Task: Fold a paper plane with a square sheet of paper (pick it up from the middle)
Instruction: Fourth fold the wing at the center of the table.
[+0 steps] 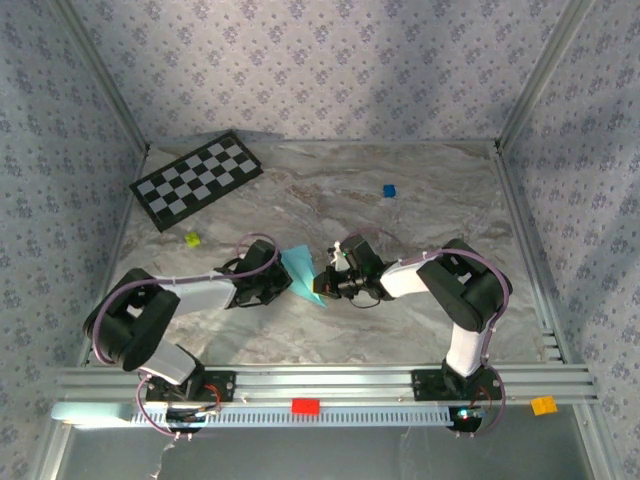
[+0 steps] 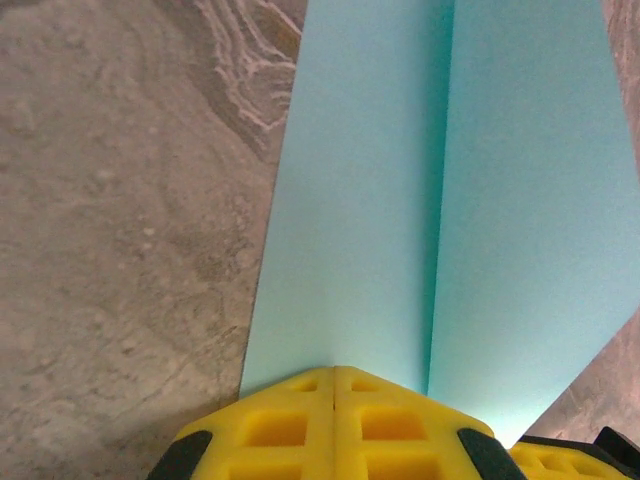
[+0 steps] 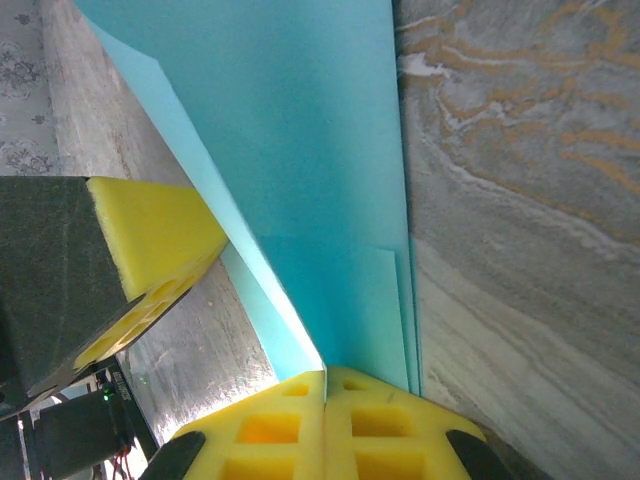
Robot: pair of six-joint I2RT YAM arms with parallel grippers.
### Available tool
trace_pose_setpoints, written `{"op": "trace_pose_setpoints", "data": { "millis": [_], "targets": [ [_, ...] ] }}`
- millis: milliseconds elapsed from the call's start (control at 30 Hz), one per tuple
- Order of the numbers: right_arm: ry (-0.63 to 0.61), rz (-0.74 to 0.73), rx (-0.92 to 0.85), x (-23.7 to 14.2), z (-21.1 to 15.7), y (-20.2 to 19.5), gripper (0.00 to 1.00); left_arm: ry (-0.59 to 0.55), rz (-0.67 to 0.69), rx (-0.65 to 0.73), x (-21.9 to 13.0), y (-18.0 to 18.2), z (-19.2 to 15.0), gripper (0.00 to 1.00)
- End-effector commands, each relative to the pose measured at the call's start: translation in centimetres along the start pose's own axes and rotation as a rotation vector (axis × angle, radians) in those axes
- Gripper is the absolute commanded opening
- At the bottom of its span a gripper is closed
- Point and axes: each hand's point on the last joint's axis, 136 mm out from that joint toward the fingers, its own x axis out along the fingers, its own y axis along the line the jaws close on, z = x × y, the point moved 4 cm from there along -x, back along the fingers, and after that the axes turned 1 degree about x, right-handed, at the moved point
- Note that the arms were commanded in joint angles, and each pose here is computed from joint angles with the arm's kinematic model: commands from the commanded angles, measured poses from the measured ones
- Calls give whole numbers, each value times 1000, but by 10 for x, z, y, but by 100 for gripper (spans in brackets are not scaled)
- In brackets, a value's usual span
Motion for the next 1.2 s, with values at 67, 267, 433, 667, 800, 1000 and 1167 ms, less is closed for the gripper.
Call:
{"op": "trace_pose_setpoints", "data": {
  "millis": [67,267,433,667,800,1000,1167],
  "targets": [
    [72,-85,35,4,-21,-20,0,-6,30,-1,-5,7,-2,0],
    [72,-89,33,2,-22,-19,0,-5,27,-1,-5,7,-3,0],
    [78,-85,33,3,-23,-19,0,-6,25,0,-5,6,-2,0],
    [75,-77,36,4,-22,-18,0,-6,24,-1,-5,6,-3,0],
    [75,-78,39,4,-22,-18,0,-6,24,1,-5,6,-2,0],
    [75,-78,41,4,-22,-18,0,-8,25,0,-5,6,-2,0],
    [63,-65,47,2,-21,-16,0,-8,28,4,-6,6,-2,0]
  ]
}}
